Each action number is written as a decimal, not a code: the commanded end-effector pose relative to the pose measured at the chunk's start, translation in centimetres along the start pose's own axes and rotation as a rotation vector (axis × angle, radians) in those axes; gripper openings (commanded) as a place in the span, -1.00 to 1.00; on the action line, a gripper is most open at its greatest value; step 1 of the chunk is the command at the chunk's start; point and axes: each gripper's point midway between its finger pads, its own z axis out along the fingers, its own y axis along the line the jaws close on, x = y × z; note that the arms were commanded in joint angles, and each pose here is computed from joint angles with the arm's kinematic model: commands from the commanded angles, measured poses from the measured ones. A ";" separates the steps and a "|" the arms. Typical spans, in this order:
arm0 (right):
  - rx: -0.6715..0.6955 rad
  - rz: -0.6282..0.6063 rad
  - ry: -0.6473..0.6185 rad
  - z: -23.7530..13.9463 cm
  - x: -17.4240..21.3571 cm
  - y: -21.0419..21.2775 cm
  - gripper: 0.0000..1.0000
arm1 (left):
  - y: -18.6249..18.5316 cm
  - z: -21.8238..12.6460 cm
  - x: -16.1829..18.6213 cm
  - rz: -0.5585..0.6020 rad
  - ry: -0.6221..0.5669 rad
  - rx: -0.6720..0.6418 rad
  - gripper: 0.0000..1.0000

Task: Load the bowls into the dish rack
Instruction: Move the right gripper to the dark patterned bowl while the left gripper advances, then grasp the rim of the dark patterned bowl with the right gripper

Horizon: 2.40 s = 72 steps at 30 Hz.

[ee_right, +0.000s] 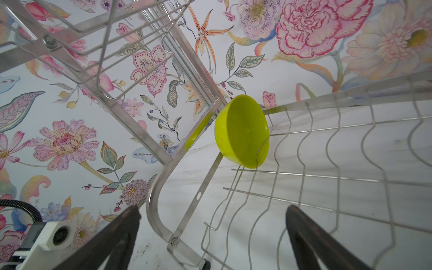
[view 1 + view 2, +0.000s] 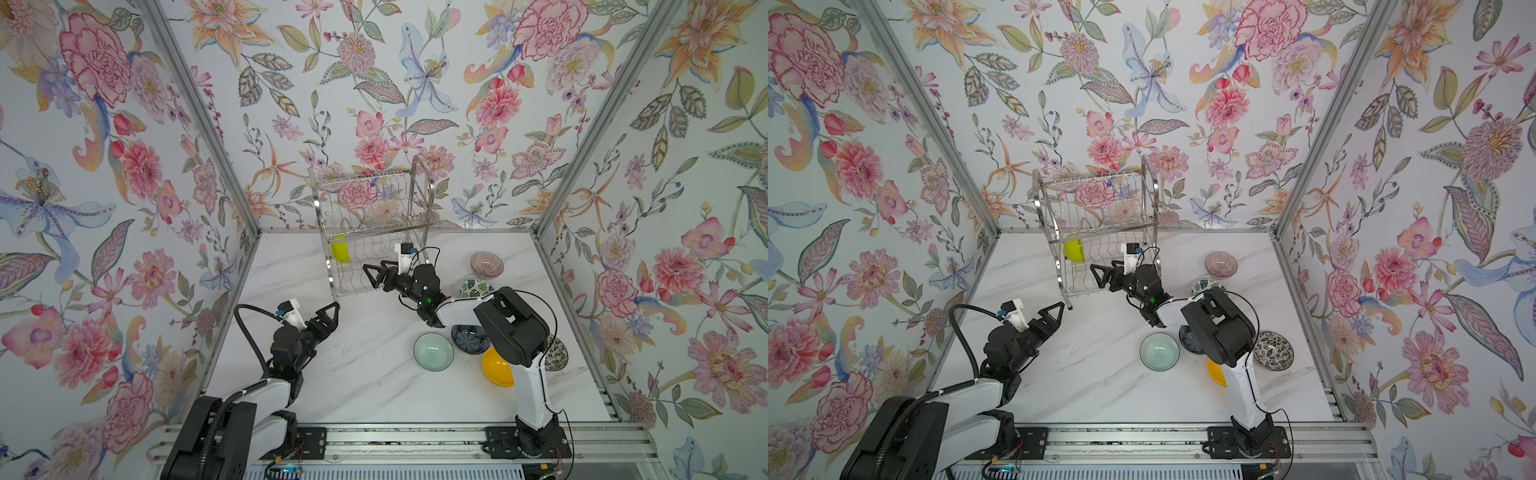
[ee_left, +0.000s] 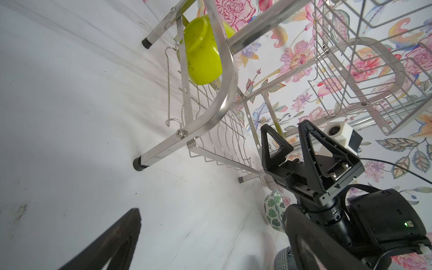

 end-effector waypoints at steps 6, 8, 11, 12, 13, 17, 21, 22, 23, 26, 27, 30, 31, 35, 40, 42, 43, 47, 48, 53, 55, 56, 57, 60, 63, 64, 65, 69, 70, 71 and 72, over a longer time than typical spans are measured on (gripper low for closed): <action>0.176 -0.025 -0.018 -5.0 -1.6 -0.3 0.97 | -2.5 -0.8 0.5 0.171 -0.024 0.016 0.98; 0.258 -0.033 0.016 -6.4 -1.5 -1.1 0.97 | -3.9 -0.5 0.9 0.242 -0.007 0.010 0.98; 0.407 -0.065 0.100 -8.9 -1.3 -2.4 0.97 | -6.3 0.0 2.0 0.308 0.027 0.039 0.98; 0.458 -0.074 0.120 -10.0 -1.4 -2.9 0.97 | -7.0 0.3 2.7 0.328 0.049 0.047 0.98; 0.521 -0.080 0.153 -11.3 -1.2 -3.6 0.97 | -8.1 0.7 3.0 0.349 0.062 0.060 0.98; 0.777 -0.067 0.227 -17.3 -1.7 -6.5 0.97 | -11.8 2.1 5.3 0.457 0.123 0.106 0.98; 0.903 0.022 0.278 -23.1 -1.8 -8.3 0.97 | -15.7 3.9 7.8 0.514 0.177 0.175 0.98; 0.932 0.047 0.276 -24.7 -1.8 -8.8 0.97 | -16.4 4.4 8.5 0.523 0.189 0.189 0.98; 0.953 0.058 0.275 -25.9 -1.7 -9.0 0.97 | -17.3 4.8 9.0 0.530 0.197 0.206 0.98; 1.024 0.102 0.241 -30.2 -2.1 -10.4 0.97 | -19.0 6.2 10.9 0.539 0.230 0.249 0.98; 1.035 0.120 0.237 -31.2 -2.1 -10.8 0.97 | -19.4 6.5 11.3 0.535 0.238 0.260 0.98; 1.039 0.206 0.258 -33.3 -1.0 -12.1 0.97 | -20.1 7.4 12.6 0.527 0.269 0.283 0.98; 1.043 0.229 0.275 -33.8 -0.5 -12.5 0.97 | -20.3 7.6 13.0 0.526 0.276 0.289 0.98; 1.052 0.257 0.337 -34.7 1.4 -13.2 0.88 | -21.0 7.8 13.9 0.536 0.283 0.303 0.98; 1.009 0.316 0.377 -34.8 3.3 -13.7 0.54 | -21.1 8.1 15.4 0.528 0.307 0.318 0.98; 1.004 0.318 0.377 -34.9 3.5 -13.7 0.40 | -21.2 8.2 15.8 0.529 0.317 0.319 0.98; 1.001 0.318 0.378 -34.9 3.6 -13.6 0.37 | -21.3 8.2 15.8 0.527 0.316 0.322 0.98; 0.993 0.329 0.395 -35.0 3.9 -13.9 0.21 | -21.6 8.2 15.7 0.525 0.310 0.328 0.98; 0.986 0.330 0.402 -34.9 4.0 -13.9 0.16 | -21.6 8.2 15.7 0.525 0.311 0.327 0.98; 0.964 0.333 0.449 -34.4 4.7 -14.0 -0.11 | -21.2 8.3 15.8 0.535 0.316 0.314 0.98; 0.971 0.331 0.466 -34.6 5.1 -14.2 -0.17 | -21.0 8.2 15.7 0.539 0.311 0.306 0.98; 0.973 0.329 0.467 -34.6 5.2 -14.2 -0.18 | -20.9 8.2 15.7 0.539 0.310 0.303 0.98; 0.973 0.328 0.469 -34.6 5.2 -14.2 -0.20 | -20.9 8.2 15.7 0.539 0.309 0.303 0.98; 0.965 0.329 0.467 -34.4 5.2 -14.2 -0.27 | -20.9 8.3 15.8 0.535 0.313 0.304 0.98; 0.966 0.321 0.477 -34.2 5.2 -14.3 -0.40 | -21.3 8.3 15.8 0.529 0.315 0.314 0.98; 0.968 0.320 0.482 -34.2 5.3 -14.4 -0.44 | -21.2 8.3 15.8 0.529 0.315 0.313 0.98; 0.969 0.317 0.487 -34.2 5.3 -14.5 -0.49 | -21.2 8.3 15.7 0.529 0.314 0.313 0.98; 0.971 0.306 0.491 -33.9 5.2 -14.7 -0.62 | -21.1 8.3 15.7 0.535 0.316 0.307 0.98; 0.972 0.303 0.491 -33.8 5.0 -14.8 -0.66 | -21.1 8.4 15.7 0.536 0.315 0.306 0.98; 0.971 0.298 0.493 -33.7 4.9 -14.8 -0.70 | -21.0 8.4 15.8 0.539 0.316 0.303 0.98; 0.971 0.294 0.490 -33.6 4.7 -14.8 -0.75 | -21.0 8.4 15.7 0.540 0.315 0.301 0.98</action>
